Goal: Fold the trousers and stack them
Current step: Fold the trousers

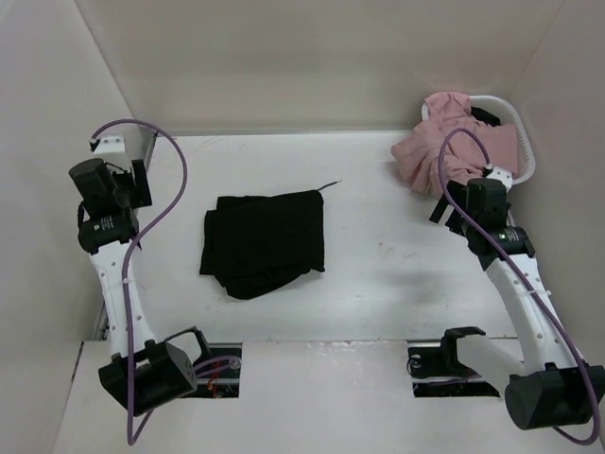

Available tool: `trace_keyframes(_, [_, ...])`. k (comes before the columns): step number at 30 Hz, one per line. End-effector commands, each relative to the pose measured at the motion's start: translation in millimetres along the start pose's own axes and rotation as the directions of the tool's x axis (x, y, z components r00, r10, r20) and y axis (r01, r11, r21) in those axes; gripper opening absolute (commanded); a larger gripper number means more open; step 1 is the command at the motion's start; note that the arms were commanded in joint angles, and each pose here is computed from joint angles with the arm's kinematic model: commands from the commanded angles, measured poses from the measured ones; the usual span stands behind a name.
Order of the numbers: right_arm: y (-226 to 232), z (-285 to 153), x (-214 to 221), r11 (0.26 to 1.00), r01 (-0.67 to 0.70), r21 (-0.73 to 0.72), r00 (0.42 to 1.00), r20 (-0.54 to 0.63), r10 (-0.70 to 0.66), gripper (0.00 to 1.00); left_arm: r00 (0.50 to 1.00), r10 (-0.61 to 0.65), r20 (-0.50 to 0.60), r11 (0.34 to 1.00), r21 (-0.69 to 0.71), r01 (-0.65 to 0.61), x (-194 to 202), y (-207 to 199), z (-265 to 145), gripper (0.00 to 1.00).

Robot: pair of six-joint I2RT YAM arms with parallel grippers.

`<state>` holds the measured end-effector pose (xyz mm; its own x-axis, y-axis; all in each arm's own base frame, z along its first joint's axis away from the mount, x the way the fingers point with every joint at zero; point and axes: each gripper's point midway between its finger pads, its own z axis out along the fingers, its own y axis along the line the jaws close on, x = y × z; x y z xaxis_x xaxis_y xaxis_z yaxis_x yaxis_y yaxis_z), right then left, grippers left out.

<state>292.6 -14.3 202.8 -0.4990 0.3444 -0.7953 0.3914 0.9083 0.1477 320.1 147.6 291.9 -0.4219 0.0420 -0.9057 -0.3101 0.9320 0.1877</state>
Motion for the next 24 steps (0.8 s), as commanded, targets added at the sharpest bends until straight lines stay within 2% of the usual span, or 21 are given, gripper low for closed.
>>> trace_keyframes(1, [-1.1,-4.0,-4.2,1.0,0.005,-0.012,1.0,0.025,-0.004,1.0,0.999,0.039,0.015,0.996,0.086,-0.04,0.5,-22.2,-5.8,0.69])
trace_keyframes(2, [-1.1,-4.4,-4.5,1.0,0.004,-0.013,1.0,0.027,-0.004,1.0,0.998,0.06,0.001,0.988,0.143,-0.059,5.8,-35.4,-6.7,0.69])
trace_keyframes(4, [-1.7,-4.8,-4.1,1.0,0.004,-0.011,1.0,0.027,-0.004,1.0,0.985,0.148,-0.084,0.915,0.391,-0.104,36.4,-90.3,-14.4,0.71])
trace_keyframes(5, [-1.5,-5.5,-4.4,1.0,0.005,-0.011,0.999,0.033,-0.005,1.0,0.959,0.231,-0.164,0.836,0.538,-0.11,63.2,-122.2,-24.2,0.69])
trace_keyframes(6, [-1.1,-5.6,-4.7,1.0,0.004,-0.012,0.999,0.036,-0.003,1.0,0.937,0.275,-0.215,0.793,0.602,-0.094,80.0,-136.4,-29.0,0.67])
trace_keyframes(7, [-0.9,-5.6,-5.0,1.0,0.001,-0.013,0.999,0.039,-0.001,1.0,0.894,0.325,-0.308,0.747,0.663,-0.043,106.2,-151.1,-33.5,0.65])
trace_keyframes(10, [8.4,-6.9,-9.0,0.999,0.015,-0.038,0.999,0.047,-0.013,1.0,0.796,0.362,-0.486,0.721,0.687,0.091,147.8,-155.1,-31.5,0.6])
trace_keyframes(12, [14.5,-6.6,-9.5,0.998,0.025,-0.049,0.999,0.046,-0.023,1.0,0.747,0.38,-0.545,0.711,0.688,0.141,158.3,-155.8,-26.3,0.58])
trace_keyframes(14, [19.0,-6.7,-10.8,0.998,0.028,-0.057,0.999,0.047,-0.026,1.0,0.726,0.384,-0.57,0.703,0.69,0.17,159.0,-160.6,-16.7,0.58])
trace_keyframes(18, [29.6,-7.9,-8.0,0.996,0.034,-0.085,0.998,0.052,-0.03,1.0,0.717,0.384,-0.581,0.671,0.71,0.216,155.5,-186.1,7.1,0.58])
trace_keyframes(21, [32.5,-8.7,-5.1,0.995,0.035,-0.091,0.998,0.046,-0.031,1.0,0.669,0.414,-0.618,0.632,0.724,0.277,167.9,-209.9,11.3,0.57])
trace_keyframes(24, [30.5,-10.9,-4.1,0.996,0.03,-0.087,0.999,0.046,-0.026,1.0,0.611,0.456,-0.647,0.625,0.721,0.299,189.1,-219.8,11.7,0.56])
